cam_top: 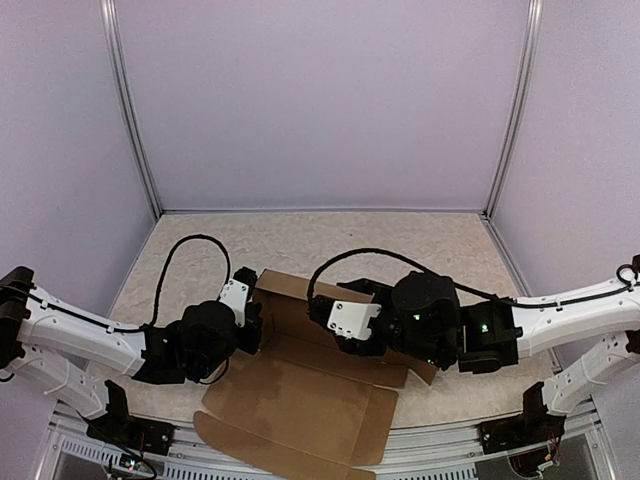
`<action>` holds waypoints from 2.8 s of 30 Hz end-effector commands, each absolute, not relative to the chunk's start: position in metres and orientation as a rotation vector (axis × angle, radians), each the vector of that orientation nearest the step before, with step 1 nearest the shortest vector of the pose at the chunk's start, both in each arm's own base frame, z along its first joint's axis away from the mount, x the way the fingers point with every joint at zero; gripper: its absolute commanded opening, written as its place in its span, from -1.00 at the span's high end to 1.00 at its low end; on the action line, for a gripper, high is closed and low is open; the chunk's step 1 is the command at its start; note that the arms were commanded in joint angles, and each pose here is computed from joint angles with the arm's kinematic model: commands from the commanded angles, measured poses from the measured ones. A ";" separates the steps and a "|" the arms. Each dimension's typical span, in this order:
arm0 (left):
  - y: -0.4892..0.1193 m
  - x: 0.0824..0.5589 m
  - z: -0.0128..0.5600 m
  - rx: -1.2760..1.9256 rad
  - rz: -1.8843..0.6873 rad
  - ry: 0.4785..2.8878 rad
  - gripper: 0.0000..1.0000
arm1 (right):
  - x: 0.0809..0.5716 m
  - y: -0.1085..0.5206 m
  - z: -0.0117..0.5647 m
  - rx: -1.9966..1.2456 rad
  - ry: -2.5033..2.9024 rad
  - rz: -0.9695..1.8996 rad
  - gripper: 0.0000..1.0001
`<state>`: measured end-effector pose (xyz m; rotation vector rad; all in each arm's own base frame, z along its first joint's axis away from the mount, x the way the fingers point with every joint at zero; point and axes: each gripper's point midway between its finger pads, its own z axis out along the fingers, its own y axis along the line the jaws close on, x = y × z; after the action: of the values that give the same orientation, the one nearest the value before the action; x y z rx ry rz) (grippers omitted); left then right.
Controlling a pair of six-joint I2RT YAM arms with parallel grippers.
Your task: Fold the paper box
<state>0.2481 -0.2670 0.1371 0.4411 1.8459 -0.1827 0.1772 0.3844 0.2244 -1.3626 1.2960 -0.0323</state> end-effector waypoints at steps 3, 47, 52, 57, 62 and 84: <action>-0.277 0.246 0.142 0.496 -0.203 1.824 1.00 | 0.151 0.383 0.260 -1.406 1.378 0.261 -0.42; -0.374 0.302 0.125 0.887 -0.605 1.705 1.00 | 0.316 0.425 0.235 -0.822 1.828 0.537 1.00; -0.374 0.301 0.118 0.890 -0.608 1.719 1.00 | 0.316 0.425 0.216 -0.823 1.864 0.545 1.00; -0.373 0.299 0.112 0.879 -0.622 1.724 0.89 | 0.313 0.423 0.195 -0.829 1.904 0.552 1.00; -0.375 0.299 0.105 0.867 -0.631 1.725 0.64 | 0.308 0.426 0.181 -0.840 1.937 0.586 1.00; -0.394 0.319 0.105 0.783 -0.648 1.695 1.00 | 0.298 0.426 0.179 -0.832 1.956 0.654 1.00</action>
<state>0.3133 -0.3875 0.0995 0.8143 1.7144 -0.6481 0.3101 0.4286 0.2061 -0.7855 1.8812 0.6455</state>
